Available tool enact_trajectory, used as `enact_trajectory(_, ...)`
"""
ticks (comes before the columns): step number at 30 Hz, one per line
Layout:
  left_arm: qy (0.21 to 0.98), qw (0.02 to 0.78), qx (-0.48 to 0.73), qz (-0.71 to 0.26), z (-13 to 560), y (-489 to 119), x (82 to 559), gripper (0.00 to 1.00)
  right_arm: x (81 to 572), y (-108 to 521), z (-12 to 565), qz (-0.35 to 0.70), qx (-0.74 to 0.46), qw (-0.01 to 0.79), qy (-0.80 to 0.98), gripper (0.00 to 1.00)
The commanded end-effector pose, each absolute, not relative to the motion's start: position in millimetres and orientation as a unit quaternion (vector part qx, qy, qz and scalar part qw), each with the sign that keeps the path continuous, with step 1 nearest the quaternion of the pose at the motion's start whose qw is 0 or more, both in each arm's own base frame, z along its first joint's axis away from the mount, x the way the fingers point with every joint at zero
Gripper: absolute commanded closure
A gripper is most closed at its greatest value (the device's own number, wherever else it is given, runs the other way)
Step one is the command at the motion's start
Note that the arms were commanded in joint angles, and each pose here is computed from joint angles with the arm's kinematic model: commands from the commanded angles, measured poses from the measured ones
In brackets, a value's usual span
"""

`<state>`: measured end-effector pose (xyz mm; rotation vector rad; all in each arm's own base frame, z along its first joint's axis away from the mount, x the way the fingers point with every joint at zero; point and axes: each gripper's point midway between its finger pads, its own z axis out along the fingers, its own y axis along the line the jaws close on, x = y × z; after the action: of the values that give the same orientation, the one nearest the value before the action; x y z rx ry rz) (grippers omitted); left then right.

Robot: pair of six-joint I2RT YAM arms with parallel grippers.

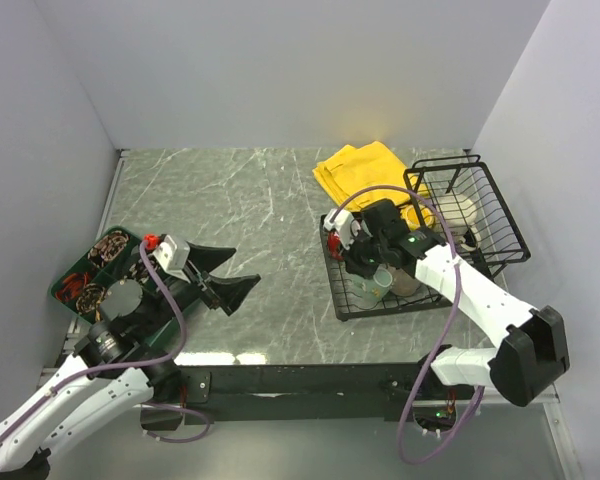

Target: Load the cups into the dish rack

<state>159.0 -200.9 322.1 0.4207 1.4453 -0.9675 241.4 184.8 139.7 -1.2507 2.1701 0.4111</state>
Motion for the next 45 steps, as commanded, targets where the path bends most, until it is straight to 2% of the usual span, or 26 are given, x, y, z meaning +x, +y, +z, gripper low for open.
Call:
enact_trajectory(1, 0.629, 0.627, 0.164, -0.429, 321.3, -197.0, 158.7, 0.04, 269.4, 189.7, 140.2, 0.113, -0.478, 0.343, 0.800, 1.00)
enact_trajectory(13, 0.633, 0.624, 0.157, -0.430, 318.2, -196.6, 159.6, 0.04, 281.8, 191.6, 90.3, 0.062, -0.480, 0.306, 0.820, 1.00)
enact_trajectory(27, 0.636, 0.620, 0.154, -0.433, 315.3, -196.9, 159.2, 0.04, 279.6, 191.1, 67.0, 0.044, -0.489, 0.274, 0.827, 0.98)
enact_trajectory(38, 0.636, 0.621, 0.150, -0.433, 316.3, -194.3, 158.3, 0.04, 277.7, 192.6, 58.6, 0.044, -0.494, 0.257, 0.830, 0.82)
enact_trajectory(45, 0.636, 0.621, 0.149, -0.434, 318.3, -193.0, 156.8, 0.04, 278.0, 195.4, 64.8, 0.049, -0.500, 0.252, 0.827, 0.56)
